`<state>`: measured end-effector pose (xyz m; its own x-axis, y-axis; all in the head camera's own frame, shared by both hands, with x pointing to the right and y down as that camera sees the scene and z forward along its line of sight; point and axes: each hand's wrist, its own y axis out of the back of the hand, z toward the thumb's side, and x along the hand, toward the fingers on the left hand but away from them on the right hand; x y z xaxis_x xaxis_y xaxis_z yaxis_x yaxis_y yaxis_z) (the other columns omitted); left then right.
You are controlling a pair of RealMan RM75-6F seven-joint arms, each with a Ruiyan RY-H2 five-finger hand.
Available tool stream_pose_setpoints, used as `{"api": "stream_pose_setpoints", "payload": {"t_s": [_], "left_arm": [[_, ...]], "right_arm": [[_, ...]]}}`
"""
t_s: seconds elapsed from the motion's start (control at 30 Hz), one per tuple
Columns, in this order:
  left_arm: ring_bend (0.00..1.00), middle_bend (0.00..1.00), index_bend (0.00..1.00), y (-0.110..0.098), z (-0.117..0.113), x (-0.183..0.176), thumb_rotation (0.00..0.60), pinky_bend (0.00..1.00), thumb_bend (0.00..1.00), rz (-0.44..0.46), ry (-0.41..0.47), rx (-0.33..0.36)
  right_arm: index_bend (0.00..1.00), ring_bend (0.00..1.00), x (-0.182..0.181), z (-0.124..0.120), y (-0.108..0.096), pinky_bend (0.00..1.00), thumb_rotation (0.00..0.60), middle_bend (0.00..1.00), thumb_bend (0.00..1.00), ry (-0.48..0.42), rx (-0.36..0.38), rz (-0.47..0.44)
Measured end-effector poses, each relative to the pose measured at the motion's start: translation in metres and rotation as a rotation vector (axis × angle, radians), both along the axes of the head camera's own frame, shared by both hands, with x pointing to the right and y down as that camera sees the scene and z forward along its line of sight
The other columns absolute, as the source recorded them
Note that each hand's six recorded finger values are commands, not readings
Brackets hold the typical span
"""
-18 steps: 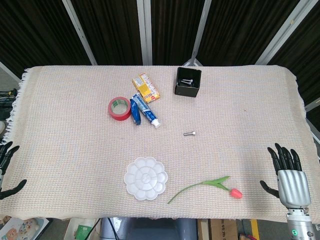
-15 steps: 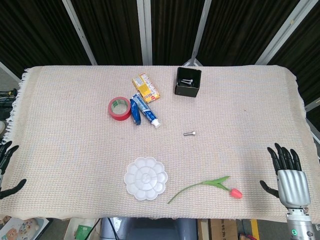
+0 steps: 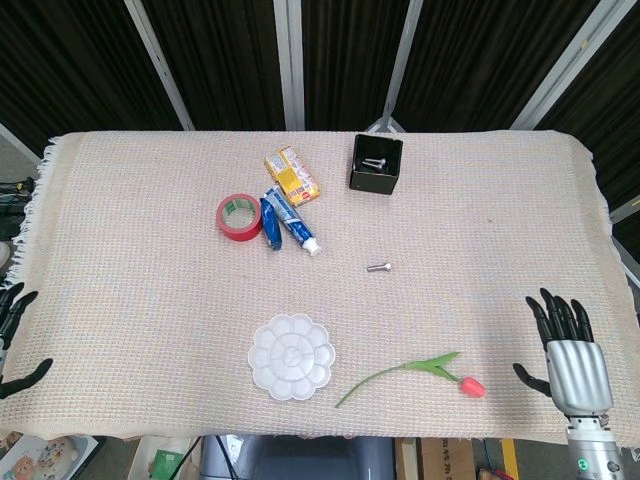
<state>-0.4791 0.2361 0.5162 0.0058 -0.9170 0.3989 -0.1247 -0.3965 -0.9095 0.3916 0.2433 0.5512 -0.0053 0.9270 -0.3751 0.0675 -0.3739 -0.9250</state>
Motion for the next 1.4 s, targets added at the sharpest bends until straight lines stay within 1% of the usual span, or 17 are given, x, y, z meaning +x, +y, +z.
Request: {"api": "stream_pose_setpoints", "payload": {"t_s": [0.23, 0.3, 0.43, 0.53, 0.63, 0.73, 0.93, 1.07, 1.13, 1.17, 1.4], "left_arm": [[0.00, 0.00, 0.11, 0.001, -0.006, -0.001, 0.600, 0.00, 0.34, -0.006, 0.007, 0.016], [0.00, 0.00, 0.11, 0.000, -0.007, -0.003, 0.600, 0.00, 0.34, -0.013, 0.014, 0.017], [0.00, 0.00, 0.11, -0.001, -0.008, -0.005, 0.600, 0.00, 0.34, -0.014, 0.017, 0.020], [0.00, 0.00, 0.11, 0.000, -0.007, -0.005, 0.600, 0.00, 0.34, -0.015, 0.018, 0.016], [0.00, 0.00, 0.11, 0.000, -0.006, -0.003, 0.600, 0.00, 0.34, -0.012, 0.018, 0.014], [0.00, 0.00, 0.11, 0.000, -0.005, -0.001, 0.600, 0.00, 0.34, -0.003, 0.016, 0.011], [0.00, 0.00, 0.11, 0.000, -0.003, 0.000, 0.600, 0.00, 0.34, -0.002, 0.007, 0.008], [0.00, 0.00, 0.11, -0.002, -0.004, -0.004, 0.600, 0.00, 0.34, -0.019, 0.005, 0.013], [0.00, 0.00, 0.11, -0.002, -0.003, -0.005, 0.600, 0.00, 0.34, -0.022, 0.004, 0.013], [0.00, 0.00, 0.11, -0.003, -0.003, -0.005, 0.600, 0.00, 0.34, -0.022, 0.004, 0.012], [0.00, 0.00, 0.11, -0.004, -0.002, -0.006, 0.600, 0.00, 0.34, -0.024, 0.001, 0.011]], "right_arm": [[0.11, 0.07, -0.001, 0.006, 0.000, 0.02, 0.600, 0.04, 0.15, 0.005, -0.027, -0.003], [0.12, 0.07, -0.005, 0.007, -0.001, 0.02, 0.600, 0.04, 0.15, -0.010, -0.029, -0.011], [0.14, 0.07, -0.014, 0.009, -0.008, 0.02, 0.600, 0.04, 0.15, -0.031, -0.043, -0.039], [0.16, 0.07, -0.023, 0.011, -0.018, 0.02, 0.600, 0.04, 0.15, -0.045, -0.061, -0.075], [0.21, 0.07, -0.035, 0.014, -0.033, 0.04, 0.600, 0.04, 0.15, -0.058, -0.078, -0.112], [0.24, 0.09, -0.048, 0.019, -0.052, 0.07, 0.600, 0.04, 0.15, -0.064, -0.097, -0.139], [0.29, 0.10, -0.074, 0.040, -0.092, 0.09, 0.600, 0.05, 0.15, -0.080, -0.155, -0.126], [0.32, 0.12, -0.099, 0.062, -0.114, 0.09, 0.600, 0.05, 0.15, -0.078, -0.212, -0.118], [0.34, 0.12, -0.113, 0.072, -0.121, 0.10, 0.600, 0.06, 0.15, -0.071, -0.234, -0.126], [0.35, 0.12, -0.127, 0.080, -0.127, 0.10, 0.600, 0.06, 0.16, -0.065, -0.248, -0.137], [0.41, 0.15, -0.172, 0.110, -0.144, 0.12, 0.600, 0.08, 0.20, -0.044, -0.288, -0.159]]}}
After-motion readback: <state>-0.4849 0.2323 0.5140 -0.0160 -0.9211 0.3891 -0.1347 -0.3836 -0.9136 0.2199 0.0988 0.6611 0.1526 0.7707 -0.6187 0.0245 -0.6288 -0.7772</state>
